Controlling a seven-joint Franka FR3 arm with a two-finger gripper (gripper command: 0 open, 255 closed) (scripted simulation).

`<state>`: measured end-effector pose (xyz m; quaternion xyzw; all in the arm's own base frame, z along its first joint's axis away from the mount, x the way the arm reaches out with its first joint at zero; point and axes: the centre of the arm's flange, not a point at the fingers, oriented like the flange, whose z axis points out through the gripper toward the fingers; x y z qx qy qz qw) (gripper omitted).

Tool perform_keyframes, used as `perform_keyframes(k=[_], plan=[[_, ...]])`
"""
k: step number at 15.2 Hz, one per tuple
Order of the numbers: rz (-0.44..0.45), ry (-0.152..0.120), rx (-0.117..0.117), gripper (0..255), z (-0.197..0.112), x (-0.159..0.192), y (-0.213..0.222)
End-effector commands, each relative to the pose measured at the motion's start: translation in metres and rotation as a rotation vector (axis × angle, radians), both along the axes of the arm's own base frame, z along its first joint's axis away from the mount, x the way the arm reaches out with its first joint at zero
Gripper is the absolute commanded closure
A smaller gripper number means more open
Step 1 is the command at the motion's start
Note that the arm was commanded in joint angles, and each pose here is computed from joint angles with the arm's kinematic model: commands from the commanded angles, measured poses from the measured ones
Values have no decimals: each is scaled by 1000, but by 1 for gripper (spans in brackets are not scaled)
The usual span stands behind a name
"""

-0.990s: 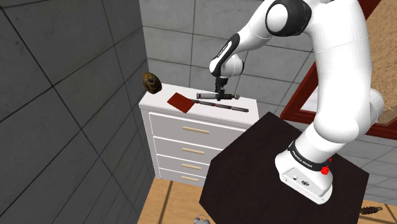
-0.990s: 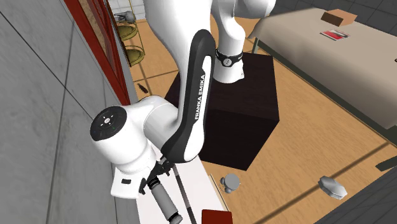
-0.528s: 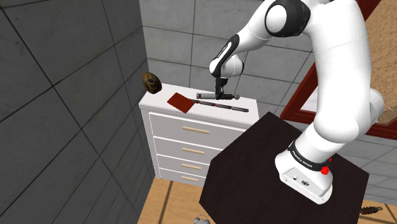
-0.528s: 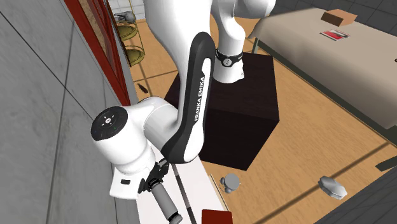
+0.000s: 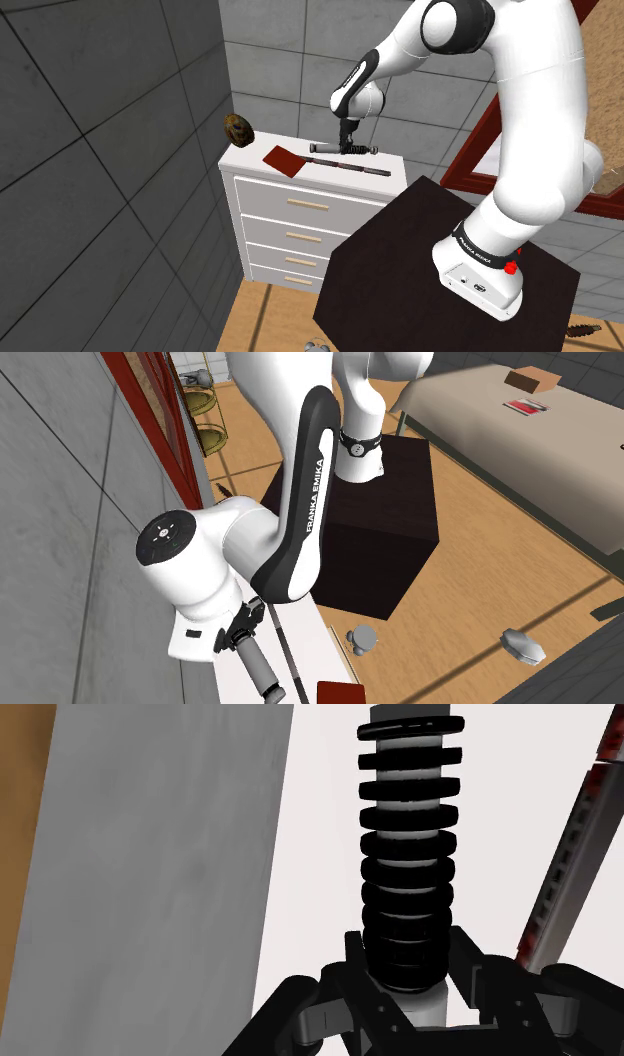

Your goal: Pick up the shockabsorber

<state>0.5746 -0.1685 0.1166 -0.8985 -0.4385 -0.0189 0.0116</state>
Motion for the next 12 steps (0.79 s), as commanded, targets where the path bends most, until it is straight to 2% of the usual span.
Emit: perform_keyframes(k=[1, 10, 12], plan=[[-2, -4, -1, 255, 12, 1, -1], [-2, -4, -1, 255, 59, 1, -1], [-2, -4, -1, 255, 60, 1, -1]])
